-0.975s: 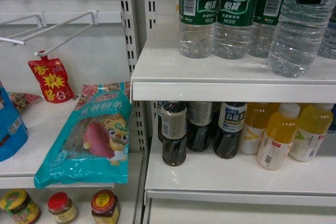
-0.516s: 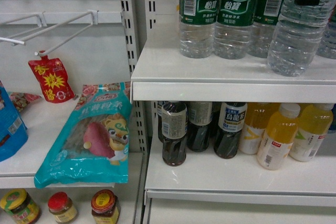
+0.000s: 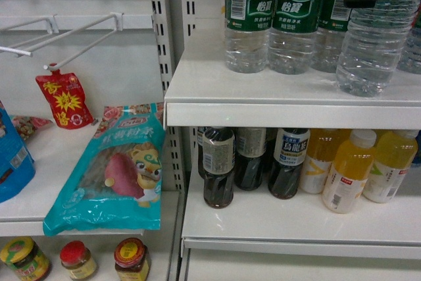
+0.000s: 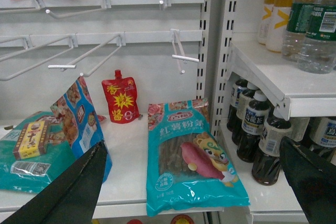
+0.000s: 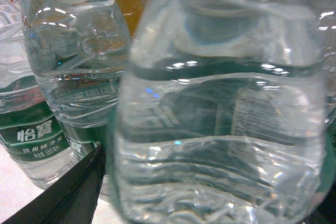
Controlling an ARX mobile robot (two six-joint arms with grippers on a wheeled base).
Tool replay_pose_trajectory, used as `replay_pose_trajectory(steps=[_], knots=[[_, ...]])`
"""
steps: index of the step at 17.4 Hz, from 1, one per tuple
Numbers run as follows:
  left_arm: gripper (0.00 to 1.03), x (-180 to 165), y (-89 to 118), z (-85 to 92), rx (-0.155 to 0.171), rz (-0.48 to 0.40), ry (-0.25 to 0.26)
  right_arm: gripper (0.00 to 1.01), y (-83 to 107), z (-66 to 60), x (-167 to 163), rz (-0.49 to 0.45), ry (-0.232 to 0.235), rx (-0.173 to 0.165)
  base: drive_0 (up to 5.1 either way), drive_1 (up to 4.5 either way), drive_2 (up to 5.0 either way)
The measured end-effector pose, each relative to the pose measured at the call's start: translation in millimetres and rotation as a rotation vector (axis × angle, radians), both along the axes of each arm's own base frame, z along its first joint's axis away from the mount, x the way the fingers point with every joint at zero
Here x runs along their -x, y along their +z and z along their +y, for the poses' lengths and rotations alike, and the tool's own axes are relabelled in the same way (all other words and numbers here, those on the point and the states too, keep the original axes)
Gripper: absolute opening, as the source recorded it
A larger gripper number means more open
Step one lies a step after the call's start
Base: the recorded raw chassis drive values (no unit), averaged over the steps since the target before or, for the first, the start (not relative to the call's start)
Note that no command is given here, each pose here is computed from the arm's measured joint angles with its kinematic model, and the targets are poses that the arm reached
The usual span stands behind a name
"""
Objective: Move water from second to third shelf
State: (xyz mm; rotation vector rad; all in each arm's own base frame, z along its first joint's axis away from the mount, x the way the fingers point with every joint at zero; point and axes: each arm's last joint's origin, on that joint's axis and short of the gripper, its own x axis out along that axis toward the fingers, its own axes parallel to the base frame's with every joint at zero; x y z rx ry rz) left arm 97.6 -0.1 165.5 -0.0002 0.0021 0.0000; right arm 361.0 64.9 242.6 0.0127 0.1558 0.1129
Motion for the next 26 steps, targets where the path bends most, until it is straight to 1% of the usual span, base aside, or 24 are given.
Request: replay_pose_trajectory(steps=[4,5,8,10,13,15,16,18,19,21,23,24,25,26], knots=[[0.98,0.0,0.0,0.0,0.0,0.0,0.0,0.98,-1.1,-0.1,0.5,0.015,0.001,0.003,0.0,0.0,0.0],[0.98,0.0,0.0,0.0,0.0,0.0,0.0,0.98,0.2,-0.1,1.3,0.016,0.008,0.002,0.0,0.0,0.0],[0.98,0.0,0.0,0.0,0.0,0.0,0.0,0.98,12.2,-1.2,7.6,-0.002,0.026,0.003,0.0,0.0,0.0],[0.98,0.0,0.0,0.0,0.0,0.0,0.0,0.98,21.0,-3.7,12.9,-0.019,0.028,0.0,0.0,0.0,0.0],[0.98,0.0,0.0,0.0,0.0,0.0,0.0,0.98,26.2,-6.5,26.2,-0.023,0.033,0.013,0.0,0.0,0.0],[0.98,0.0,0.0,0.0,0.0,0.0,0.0,0.98,28.0,-8.5,38.0,-0.023,0.033,0.013,0.0,0.0,0.0],[0.98,0.0,0.0,0.0,0.0,0.0,0.0,0.98,27.9,-9.9,46.0,-0.025,0.034,0.012,0.0,0.0,0.0],[0.98,0.0,0.0,0.0,0.0,0.0,0.0,0.98,33.6,-12.9,64.9,-0.097,0.034,0.005,0.0,0.0,0.0],[0.98,0.0,0.0,0.0,0.0,0.0,0.0,0.98,38.0,-15.0,77.0,-0.117,0.034,0.0,0.0,0.0,0.0],[0.98,0.0,0.0,0.0,0.0,0.0,0.0,0.98,42.6,-19.9,104.9,-0.167,0.034,-0.006,0.0,0.0,0.0],[0.98,0.0,0.0,0.0,0.0,0.0,0.0,0.98,42.3,-25.6,137.8,-0.17,0.055,-0.011,0.0,0.0,0.0],[0.98,0.0,0.0,0.0,0.0,0.0,0.0,0.98,46.0,-28.7,154.7,-0.188,0.057,-0.016,0.0,0.0,0.0],[0.98,0.0,0.0,0.0,0.0,0.0,0.0,0.87,46.5,-34.2,172.7,-0.169,-0.034,-0.003,0.0,0.0,0.0],[0.98,0.0,0.0,0.0,0.0,0.0,0.0,0.75,34.2,-43.1,192.6,-0.15,-0.095,0.007,0.0,0.0,0.0]])
